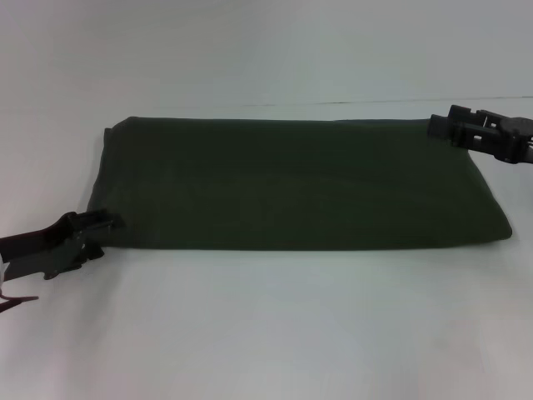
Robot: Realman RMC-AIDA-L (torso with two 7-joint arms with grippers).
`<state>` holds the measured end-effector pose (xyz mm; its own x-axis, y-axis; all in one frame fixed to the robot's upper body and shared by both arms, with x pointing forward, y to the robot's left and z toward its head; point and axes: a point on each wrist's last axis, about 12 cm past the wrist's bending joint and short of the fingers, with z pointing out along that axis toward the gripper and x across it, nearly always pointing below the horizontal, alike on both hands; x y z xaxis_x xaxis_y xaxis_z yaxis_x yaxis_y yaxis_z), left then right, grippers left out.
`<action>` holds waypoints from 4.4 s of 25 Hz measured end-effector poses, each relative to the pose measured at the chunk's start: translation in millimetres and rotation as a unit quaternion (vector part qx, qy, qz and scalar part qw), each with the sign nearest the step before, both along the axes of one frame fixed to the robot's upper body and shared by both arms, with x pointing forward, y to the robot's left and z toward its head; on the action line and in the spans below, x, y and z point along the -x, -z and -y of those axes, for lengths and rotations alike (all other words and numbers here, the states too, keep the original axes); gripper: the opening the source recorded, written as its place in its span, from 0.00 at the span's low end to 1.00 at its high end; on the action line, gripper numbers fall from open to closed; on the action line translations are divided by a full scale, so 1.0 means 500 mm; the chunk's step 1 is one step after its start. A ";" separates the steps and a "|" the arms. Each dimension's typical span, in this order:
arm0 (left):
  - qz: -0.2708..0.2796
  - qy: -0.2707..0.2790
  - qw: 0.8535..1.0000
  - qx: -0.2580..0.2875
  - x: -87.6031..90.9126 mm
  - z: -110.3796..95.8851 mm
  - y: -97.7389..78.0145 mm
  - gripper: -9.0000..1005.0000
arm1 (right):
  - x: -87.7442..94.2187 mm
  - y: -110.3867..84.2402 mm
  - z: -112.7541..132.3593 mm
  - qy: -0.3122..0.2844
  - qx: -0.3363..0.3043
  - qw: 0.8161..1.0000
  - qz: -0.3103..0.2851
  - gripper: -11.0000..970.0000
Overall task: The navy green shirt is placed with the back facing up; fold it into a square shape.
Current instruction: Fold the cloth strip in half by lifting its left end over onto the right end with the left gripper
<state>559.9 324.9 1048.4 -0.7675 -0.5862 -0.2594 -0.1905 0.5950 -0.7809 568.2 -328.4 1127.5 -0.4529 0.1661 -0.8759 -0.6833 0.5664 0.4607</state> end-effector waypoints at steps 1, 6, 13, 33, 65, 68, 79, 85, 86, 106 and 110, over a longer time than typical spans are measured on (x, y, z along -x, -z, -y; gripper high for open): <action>0.000 0.000 1.000 -0.001 0.000 0.000 0.000 0.72 | 0.000 -0.001 0.000 0.001 -0.001 1.000 0.001 0.97; 0.001 -0.001 1.000 -0.008 -0.005 0.001 0.000 0.72 | 0.000 -0.001 0.001 0.002 -0.003 1.000 0.002 0.97; 0.003 -0.005 1.000 -0.020 -0.015 0.000 0.000 0.72 | 0.000 -0.001 0.001 0.002 -0.003 1.000 0.002 0.97; 0.027 0.018 0.999 -0.023 -0.048 0.014 -0.032 0.72 | 0.003 0.002 0.000 0.004 -0.007 1.000 0.001 0.97; 0.010 0.033 0.999 -0.025 -0.024 0.014 -0.017 0.72 | 0.003 0.001 0.001 0.005 -0.008 1.000 0.003 0.97; 0.010 0.032 0.999 -0.027 -0.026 0.014 -0.016 0.72 | 0.003 0.001 0.001 0.006 -0.010 1.000 0.003 0.97; 0.015 0.020 0.998 -0.051 -0.041 0.011 -0.016 0.72 | 0.001 -0.003 0.001 0.009 -0.014 1.000 0.008 0.97; 0.023 0.023 0.998 -0.051 -0.052 0.017 -0.025 0.72 | 0.002 -0.002 0.003 0.009 -0.015 1.000 0.007 0.97; 0.025 0.025 0.998 -0.051 -0.055 0.019 -0.027 0.72 | 0.002 -0.002 0.002 0.009 -0.015 1.000 0.007 0.97; 0.047 0.063 0.994 -0.077 -0.060 0.028 -0.033 0.68 | 0.005 0.000 0.003 0.010 -0.015 1.000 0.006 0.97; 0.047 0.070 0.993 -0.083 -0.062 0.030 -0.034 0.61 | 0.005 0.001 0.002 0.009 -0.015 1.000 0.006 0.97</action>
<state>591.1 309.8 1065.4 -0.8055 -0.4195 -0.4185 -0.0278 0.7323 -0.6804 565.6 -329.4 1127.2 -0.4387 0.2007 -0.8759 -0.6790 0.5645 0.4694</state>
